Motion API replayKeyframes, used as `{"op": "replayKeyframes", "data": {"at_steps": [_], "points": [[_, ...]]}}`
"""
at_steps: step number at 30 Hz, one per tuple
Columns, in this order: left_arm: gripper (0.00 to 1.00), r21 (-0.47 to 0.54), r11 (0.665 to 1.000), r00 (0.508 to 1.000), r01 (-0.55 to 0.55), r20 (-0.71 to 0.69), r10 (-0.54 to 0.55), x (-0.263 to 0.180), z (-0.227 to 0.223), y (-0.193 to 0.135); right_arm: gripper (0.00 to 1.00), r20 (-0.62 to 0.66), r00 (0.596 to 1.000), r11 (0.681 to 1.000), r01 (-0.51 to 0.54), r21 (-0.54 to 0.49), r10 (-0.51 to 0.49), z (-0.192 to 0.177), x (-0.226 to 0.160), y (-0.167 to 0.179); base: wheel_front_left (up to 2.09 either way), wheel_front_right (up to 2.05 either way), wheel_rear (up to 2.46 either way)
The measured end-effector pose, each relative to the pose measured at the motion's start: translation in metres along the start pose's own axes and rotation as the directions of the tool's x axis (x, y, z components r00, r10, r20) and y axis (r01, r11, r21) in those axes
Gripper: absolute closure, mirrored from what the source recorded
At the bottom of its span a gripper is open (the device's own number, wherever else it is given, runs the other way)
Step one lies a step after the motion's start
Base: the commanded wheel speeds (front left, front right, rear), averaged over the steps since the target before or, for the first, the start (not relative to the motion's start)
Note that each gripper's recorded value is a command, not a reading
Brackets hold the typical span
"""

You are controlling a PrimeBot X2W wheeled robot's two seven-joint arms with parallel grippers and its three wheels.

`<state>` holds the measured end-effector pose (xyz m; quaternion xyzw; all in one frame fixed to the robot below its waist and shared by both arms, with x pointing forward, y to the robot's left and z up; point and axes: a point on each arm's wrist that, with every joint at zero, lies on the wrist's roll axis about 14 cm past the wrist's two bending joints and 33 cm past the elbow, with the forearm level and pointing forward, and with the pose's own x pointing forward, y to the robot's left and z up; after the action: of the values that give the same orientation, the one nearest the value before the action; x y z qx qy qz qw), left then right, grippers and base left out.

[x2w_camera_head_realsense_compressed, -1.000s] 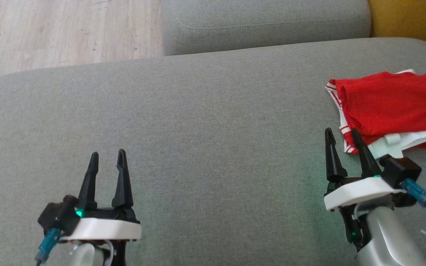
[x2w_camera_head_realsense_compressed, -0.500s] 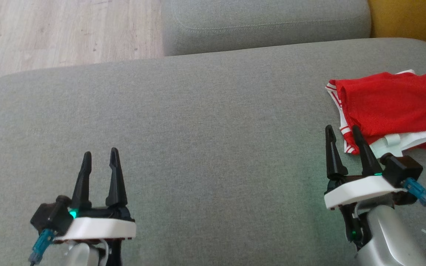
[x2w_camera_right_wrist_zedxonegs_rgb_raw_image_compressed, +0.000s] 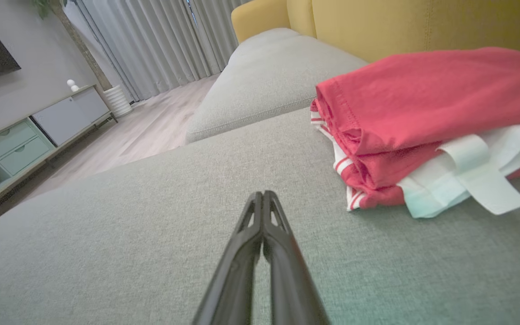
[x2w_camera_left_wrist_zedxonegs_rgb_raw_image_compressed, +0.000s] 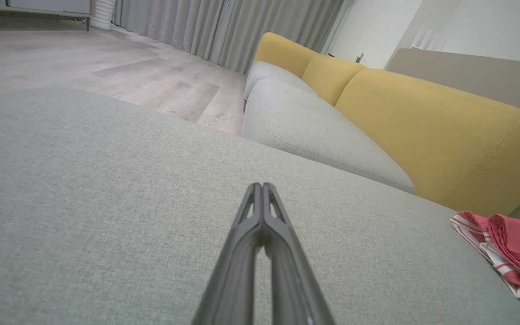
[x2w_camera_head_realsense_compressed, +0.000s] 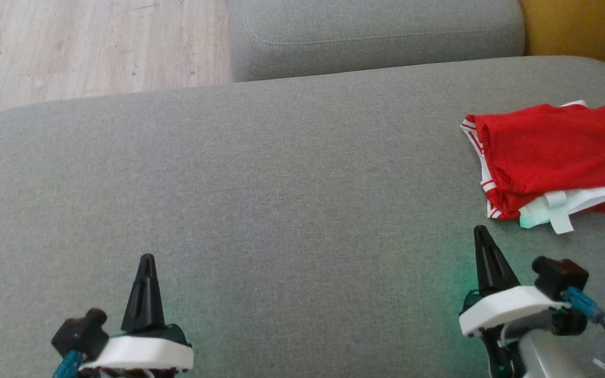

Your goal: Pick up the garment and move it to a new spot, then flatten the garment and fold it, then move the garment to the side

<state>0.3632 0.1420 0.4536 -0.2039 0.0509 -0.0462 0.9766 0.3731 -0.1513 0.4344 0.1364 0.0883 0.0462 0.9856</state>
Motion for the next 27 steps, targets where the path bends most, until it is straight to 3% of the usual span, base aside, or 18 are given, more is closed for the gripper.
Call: {"op": "replayKeyframes", "data": {"at_steps": [27], "points": [[1.00,-0.249,0.966,0.998,-0.071,-0.019,0.068,0.000,0.004,0.014,1.00,0.026,0.997,0.957,0.059,0.283,-0.069,0.016,0.003,-0.013,0.00,0.00,0.00]]}}
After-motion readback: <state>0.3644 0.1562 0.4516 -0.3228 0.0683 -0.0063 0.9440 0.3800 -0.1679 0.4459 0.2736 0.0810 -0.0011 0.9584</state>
